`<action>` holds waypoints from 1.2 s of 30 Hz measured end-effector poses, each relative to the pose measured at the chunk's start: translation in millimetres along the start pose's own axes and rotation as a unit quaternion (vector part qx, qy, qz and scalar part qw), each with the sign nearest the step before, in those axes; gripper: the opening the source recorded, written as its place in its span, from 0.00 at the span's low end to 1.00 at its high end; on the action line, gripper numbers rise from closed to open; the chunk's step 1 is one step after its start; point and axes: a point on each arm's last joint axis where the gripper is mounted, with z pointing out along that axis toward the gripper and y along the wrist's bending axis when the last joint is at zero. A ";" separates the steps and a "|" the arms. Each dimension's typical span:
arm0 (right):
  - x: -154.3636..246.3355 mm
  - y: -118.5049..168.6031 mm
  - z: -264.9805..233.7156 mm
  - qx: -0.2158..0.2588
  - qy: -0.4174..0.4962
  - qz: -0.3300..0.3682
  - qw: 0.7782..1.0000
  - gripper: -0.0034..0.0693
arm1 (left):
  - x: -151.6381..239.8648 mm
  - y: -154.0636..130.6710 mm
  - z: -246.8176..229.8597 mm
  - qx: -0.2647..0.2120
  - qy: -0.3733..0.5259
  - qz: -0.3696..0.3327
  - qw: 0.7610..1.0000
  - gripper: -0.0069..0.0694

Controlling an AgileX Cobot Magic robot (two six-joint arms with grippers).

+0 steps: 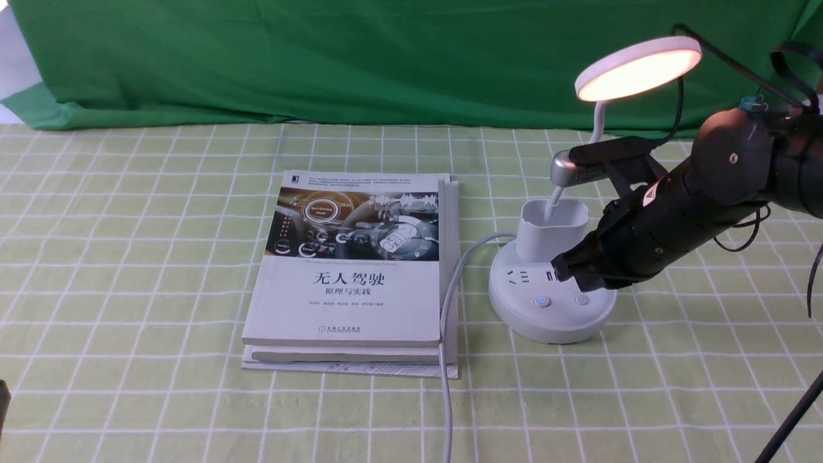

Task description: Turn on the table lamp on the green coffee tablecloth with your hand.

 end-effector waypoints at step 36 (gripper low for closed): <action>146.9 28.6 -158.2 0.013 -0.301 0.014 0.953 0.08 | 0.0 0.0 0.0 0.000 0.000 0.000 1.000 0.41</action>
